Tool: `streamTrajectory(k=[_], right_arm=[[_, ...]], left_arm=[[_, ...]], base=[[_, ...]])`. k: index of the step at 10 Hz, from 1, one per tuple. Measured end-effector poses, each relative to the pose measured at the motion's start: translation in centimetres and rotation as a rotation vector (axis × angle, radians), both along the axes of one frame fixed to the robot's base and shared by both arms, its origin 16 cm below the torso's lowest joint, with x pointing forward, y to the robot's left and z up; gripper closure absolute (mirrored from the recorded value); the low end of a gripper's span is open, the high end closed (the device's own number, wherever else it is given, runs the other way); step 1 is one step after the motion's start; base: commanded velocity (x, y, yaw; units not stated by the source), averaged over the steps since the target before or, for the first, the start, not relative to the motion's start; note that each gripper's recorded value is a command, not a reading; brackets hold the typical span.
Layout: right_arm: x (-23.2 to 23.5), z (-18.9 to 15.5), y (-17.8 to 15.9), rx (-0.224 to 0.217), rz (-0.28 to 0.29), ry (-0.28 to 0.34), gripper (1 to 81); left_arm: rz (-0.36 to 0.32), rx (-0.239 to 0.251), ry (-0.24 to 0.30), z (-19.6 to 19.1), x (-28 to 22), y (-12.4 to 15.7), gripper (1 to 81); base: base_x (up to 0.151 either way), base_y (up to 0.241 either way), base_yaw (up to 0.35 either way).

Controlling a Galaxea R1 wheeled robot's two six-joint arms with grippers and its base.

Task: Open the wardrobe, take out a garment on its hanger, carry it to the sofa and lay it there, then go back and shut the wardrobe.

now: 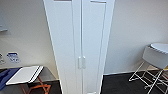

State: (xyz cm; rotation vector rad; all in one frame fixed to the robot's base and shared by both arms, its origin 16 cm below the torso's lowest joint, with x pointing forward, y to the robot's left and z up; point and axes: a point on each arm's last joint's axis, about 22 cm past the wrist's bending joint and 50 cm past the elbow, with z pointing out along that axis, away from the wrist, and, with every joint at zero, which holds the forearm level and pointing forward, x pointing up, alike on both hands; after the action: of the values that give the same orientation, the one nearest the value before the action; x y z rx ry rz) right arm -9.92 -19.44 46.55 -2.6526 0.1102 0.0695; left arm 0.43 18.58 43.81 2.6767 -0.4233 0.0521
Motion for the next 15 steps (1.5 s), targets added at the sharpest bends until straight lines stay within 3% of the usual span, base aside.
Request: streamTrajectory(k=[3, 7, 12, 15], right_arm=[[0.2, -0.3, -0.7, -0.019, -0.006, -0.005, 1.0], [2.1, -0.4, 0.0, -0.011, -0.011, -0.025, 1.0], [-1.1, 0.0, 0.0, -0.013, -0.009, 0.054, 1.0], [-0.7, -0.1, 0.9, -0.005, -0.01, 0.052, 1.0]], left_arm=[[0.002, -0.003, -0.018, 0.0, 1.2, -0.2, 1.0], [0.002, -0.003, -0.02, 0.0, 1.4, -0.1, 1.0], [0.001, -0.002, 0.059, -0.3, -2.1, -0.1, 1.0], [0.002, -0.001, 0.055, -0.4, -1.8, 0.0, 1.0]], base=[[0.117, 0.0, 0.0], [0.118, 0.0, 0.0], [0.113, 0.0, 0.0], [0.111, 0.0, 0.0]])
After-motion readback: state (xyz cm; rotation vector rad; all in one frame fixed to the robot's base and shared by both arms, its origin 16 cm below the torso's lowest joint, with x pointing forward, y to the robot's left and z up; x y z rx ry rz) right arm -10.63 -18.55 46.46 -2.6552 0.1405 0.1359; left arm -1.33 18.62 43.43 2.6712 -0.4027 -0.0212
